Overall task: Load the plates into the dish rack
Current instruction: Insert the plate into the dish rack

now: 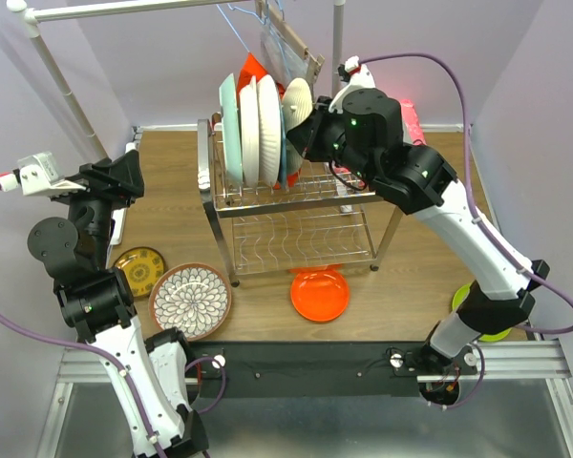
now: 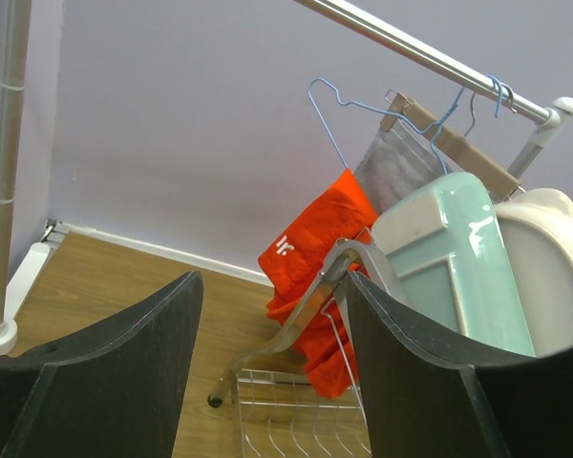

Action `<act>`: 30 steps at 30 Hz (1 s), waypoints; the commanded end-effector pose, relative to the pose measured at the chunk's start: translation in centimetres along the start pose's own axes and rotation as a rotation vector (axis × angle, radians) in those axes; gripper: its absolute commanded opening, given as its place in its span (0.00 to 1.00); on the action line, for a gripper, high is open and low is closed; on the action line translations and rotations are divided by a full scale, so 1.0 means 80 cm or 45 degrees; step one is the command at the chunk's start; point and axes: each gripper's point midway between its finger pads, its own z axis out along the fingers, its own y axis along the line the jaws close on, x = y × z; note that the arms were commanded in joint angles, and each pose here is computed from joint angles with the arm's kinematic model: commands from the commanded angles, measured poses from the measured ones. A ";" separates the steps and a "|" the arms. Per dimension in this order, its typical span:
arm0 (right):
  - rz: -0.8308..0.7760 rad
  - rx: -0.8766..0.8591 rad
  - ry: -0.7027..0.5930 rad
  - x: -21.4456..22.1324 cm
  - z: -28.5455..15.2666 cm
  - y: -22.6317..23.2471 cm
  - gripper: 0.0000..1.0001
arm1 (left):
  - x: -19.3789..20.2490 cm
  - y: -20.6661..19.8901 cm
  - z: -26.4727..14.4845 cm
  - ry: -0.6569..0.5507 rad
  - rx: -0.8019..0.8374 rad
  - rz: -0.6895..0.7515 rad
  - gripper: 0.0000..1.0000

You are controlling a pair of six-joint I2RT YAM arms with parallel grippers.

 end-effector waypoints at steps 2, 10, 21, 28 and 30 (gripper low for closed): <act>-0.040 0.014 -0.133 -0.046 -0.018 0.008 0.01 | 0.000 -0.001 -0.002 -0.017 0.009 0.002 0.70; -0.053 0.027 -0.157 -0.052 -0.022 0.005 0.01 | 0.002 -0.001 0.000 -0.015 0.017 -0.006 0.70; -0.075 0.055 -0.067 -0.016 -0.003 -0.005 0.01 | 0.006 0.003 -0.002 -0.004 0.003 0.002 0.70; -0.122 0.075 -0.058 -0.003 0.004 0.001 0.01 | 0.004 0.001 0.002 -0.006 0.016 -0.011 0.70; -0.128 0.077 -0.064 -0.004 0.003 0.003 0.01 | 0.005 0.001 0.001 -0.006 0.016 -0.011 0.70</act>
